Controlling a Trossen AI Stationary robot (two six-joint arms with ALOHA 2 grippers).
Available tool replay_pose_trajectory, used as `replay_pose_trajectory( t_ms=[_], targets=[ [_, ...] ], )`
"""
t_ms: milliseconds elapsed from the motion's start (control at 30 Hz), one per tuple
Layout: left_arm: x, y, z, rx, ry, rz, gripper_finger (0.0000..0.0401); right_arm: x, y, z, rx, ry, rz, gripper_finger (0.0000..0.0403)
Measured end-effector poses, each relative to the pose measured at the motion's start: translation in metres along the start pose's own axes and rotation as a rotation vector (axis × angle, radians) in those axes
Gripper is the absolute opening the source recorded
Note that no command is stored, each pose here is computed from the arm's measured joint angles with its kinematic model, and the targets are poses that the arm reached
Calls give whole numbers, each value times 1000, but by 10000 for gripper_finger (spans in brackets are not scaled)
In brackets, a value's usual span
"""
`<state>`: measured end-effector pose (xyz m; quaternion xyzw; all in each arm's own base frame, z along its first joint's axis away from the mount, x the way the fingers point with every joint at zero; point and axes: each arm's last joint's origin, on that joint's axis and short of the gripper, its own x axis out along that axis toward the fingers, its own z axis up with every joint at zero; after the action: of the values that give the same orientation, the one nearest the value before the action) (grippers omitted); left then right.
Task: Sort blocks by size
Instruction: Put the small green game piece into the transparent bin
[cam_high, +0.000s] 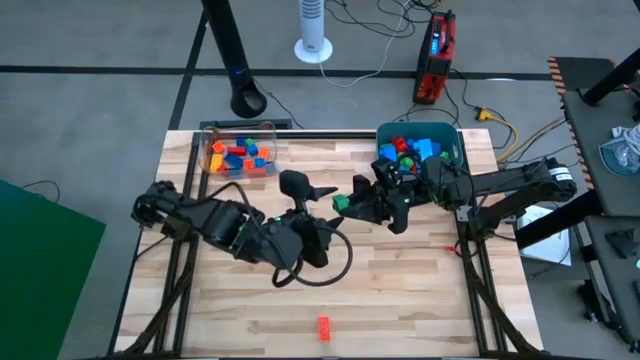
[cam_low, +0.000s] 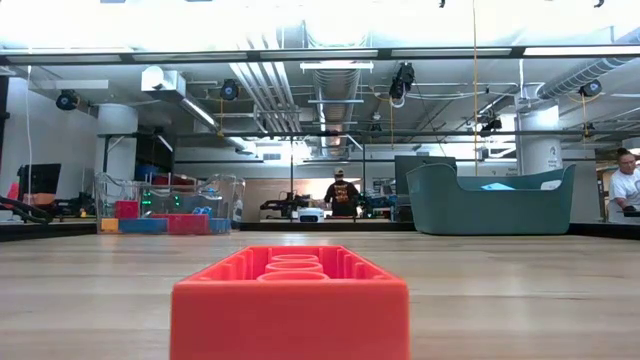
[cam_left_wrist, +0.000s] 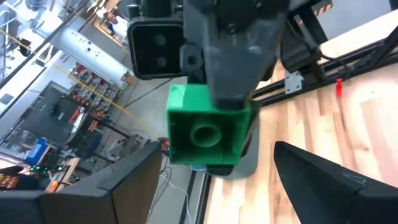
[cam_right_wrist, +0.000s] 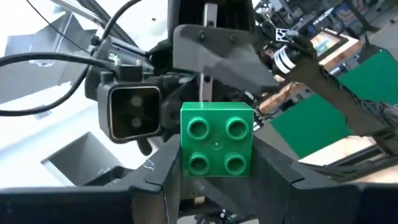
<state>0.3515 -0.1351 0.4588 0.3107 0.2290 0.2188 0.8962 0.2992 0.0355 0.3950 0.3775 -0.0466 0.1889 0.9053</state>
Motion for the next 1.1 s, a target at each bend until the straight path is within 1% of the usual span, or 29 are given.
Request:
replay_pose_trajectory(
  t_ms=[200,533,767,967,1033,1100],
  targets=[
    [0,2,5,-45,-35,13,294,7,-10,-7,8,27,-28,132],
    [2,2,3,-13,-22,10,261,9,-12,-9,16,37,-16,132],
    [2,2,2,-6,-19,3,210,9,-12,-9,16,37,-12,132],
    [2,2,2,2,-15,-5,143,9,-13,-8,15,29,-19,133],
    [3,2,1,4,-10,-3,128,9,-13,-8,15,23,-25,147],
    [5,3,0,3,0,5,127,9,-15,-7,15,18,-36,170]
  ],
)
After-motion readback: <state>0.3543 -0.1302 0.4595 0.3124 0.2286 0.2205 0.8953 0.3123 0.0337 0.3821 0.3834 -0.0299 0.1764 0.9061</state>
